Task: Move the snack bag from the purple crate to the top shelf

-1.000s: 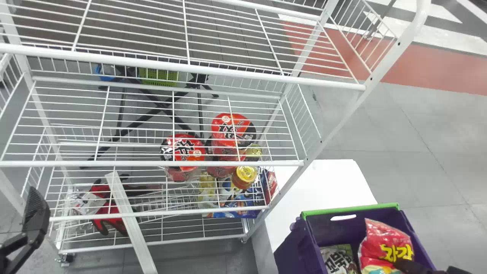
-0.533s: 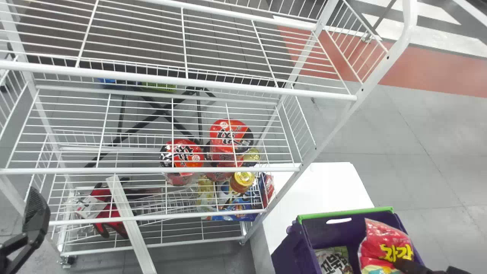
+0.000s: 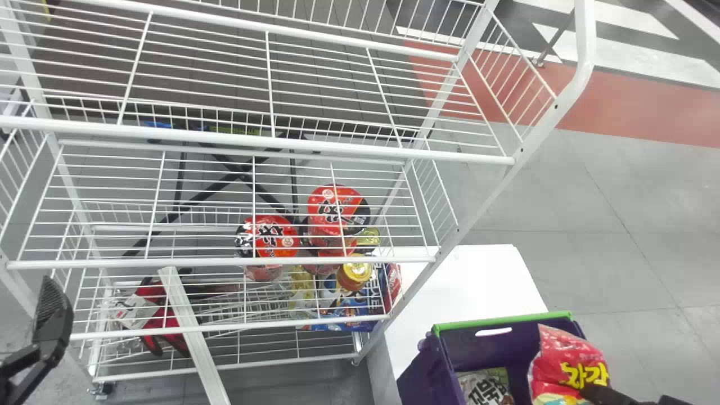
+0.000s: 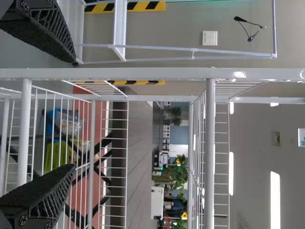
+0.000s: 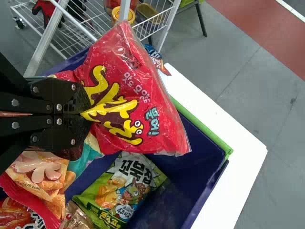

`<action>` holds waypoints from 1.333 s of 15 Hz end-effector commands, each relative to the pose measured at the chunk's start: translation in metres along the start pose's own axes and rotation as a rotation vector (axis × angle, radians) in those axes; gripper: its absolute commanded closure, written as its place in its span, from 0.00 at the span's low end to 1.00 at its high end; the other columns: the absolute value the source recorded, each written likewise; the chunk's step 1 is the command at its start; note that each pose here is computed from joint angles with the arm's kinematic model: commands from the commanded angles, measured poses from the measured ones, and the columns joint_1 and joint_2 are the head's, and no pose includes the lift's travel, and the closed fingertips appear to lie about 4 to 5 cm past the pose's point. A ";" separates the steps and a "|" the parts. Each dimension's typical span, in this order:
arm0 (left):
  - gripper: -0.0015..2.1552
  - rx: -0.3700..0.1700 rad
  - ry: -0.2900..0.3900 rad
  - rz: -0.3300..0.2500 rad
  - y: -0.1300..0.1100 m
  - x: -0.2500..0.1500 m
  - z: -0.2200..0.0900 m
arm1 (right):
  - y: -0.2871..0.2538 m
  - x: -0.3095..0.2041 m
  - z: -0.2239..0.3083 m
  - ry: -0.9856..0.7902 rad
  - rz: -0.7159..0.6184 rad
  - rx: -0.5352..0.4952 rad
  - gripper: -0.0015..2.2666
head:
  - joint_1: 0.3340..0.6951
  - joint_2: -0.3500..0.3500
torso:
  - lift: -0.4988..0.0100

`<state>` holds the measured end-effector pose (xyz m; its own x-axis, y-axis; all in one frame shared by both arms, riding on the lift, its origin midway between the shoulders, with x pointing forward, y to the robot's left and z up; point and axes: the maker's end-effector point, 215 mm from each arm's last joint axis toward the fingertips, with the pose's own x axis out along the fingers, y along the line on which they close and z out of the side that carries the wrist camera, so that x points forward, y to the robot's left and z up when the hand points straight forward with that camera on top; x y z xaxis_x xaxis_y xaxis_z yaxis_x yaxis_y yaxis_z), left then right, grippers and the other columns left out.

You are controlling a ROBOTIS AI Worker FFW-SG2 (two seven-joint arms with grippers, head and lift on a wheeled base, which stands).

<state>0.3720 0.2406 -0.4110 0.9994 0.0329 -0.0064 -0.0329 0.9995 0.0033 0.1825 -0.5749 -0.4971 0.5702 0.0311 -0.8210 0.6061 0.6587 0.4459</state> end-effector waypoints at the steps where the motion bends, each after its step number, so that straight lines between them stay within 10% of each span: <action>1: 0.00 0.000 0.000 0.000 0.000 0.000 0.000 | 0.001 0.000 0.000 0.001 0.003 0.001 1.00 | 1.00 0.00 | 0.56; 20: 0.00 -0.009 -0.004 -0.005 0.001 0.004 0.002 | 0.004 0.004 -0.013 0.015 0.031 0.020 1.00 | 1.00 0.00 | 0.71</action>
<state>0.3753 0.2424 -0.4092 0.9996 0.0297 -0.0013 -0.0297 0.9995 -0.0052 0.1793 -0.5630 -0.5024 0.5797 0.0610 -0.8125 0.6009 0.6415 0.4769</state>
